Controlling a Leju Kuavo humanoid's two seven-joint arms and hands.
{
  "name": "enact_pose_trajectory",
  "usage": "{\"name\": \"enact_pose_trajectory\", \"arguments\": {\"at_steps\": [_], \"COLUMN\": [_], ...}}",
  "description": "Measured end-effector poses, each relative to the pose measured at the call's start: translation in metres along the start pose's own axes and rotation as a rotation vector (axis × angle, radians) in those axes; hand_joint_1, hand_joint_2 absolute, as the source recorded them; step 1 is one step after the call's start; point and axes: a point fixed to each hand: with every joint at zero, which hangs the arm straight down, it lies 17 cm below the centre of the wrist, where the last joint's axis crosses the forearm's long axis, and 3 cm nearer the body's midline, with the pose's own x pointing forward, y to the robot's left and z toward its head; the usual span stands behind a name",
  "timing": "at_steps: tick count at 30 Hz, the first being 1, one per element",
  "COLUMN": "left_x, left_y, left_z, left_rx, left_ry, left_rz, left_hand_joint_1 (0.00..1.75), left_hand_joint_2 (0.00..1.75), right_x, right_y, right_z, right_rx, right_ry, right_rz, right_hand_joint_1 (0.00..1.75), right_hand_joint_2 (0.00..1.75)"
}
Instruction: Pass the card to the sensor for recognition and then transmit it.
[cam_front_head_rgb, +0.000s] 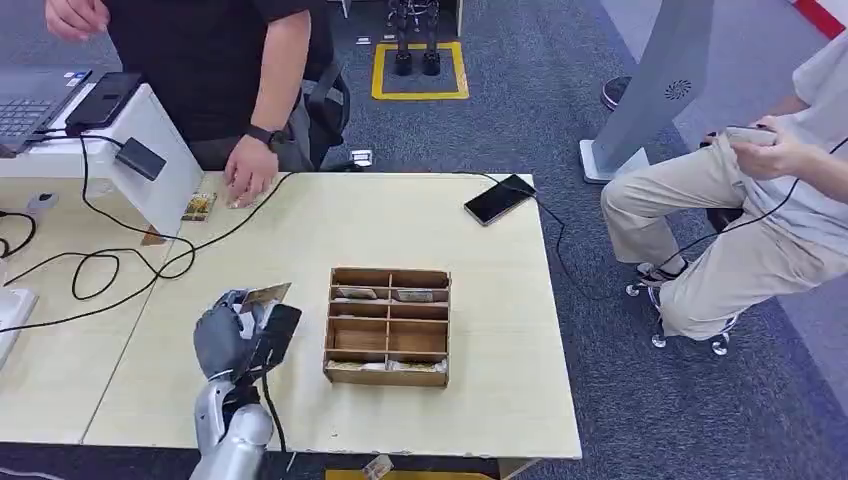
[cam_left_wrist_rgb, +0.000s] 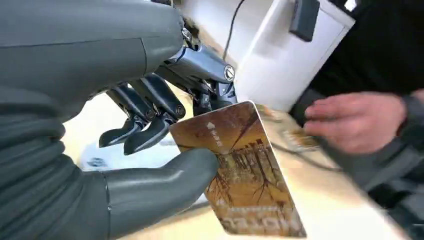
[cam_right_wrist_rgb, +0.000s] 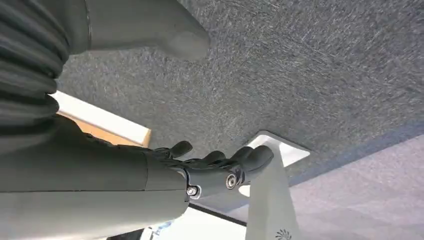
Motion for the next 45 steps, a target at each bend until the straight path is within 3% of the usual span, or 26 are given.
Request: {"name": "enact_pose_trajectory", "arguments": {"at_steps": [9,23,24,25,33,45], "left_x": [0.035,0.064,0.066,0.069,0.094,0.101], "left_y": [0.026,0.032,0.031,0.031,0.040,0.041], "left_z": [-0.041,-0.074,-0.079,-0.083,-0.107,-0.107], "left_rx": [0.075,0.072,0.067,0.065,0.101,0.109], "left_ry": [0.009,-0.001,0.003,0.003,-0.033,-0.052], "left_rz": [0.241,0.365,0.375,0.382,0.430,0.460], "left_hand_joint_1": [1.75,1.75,1.43,0.00,0.00,0.00], "left_hand_joint_2": [1.75,1.75,1.75,1.75,1.75,1.75], "right_x": [0.004,0.011,0.012,0.013,0.016,0.013], "right_y": [0.000,0.003,0.004,0.005,0.010,0.013], "right_z": [0.000,0.001,0.002,0.002,0.006,0.007], "right_rx": [0.000,0.007,0.010,0.012,0.024,0.028], "right_ry": [-0.023,-0.056,-0.058,-0.062,-0.064,-0.046], "right_rz": [0.010,0.007,0.007,0.007,-0.001,-0.018], "right_hand_joint_1": [0.00,0.00,0.00,0.00,0.00,0.00], "right_hand_joint_2": [1.75,1.75,1.75,1.75,1.75,1.75]}}
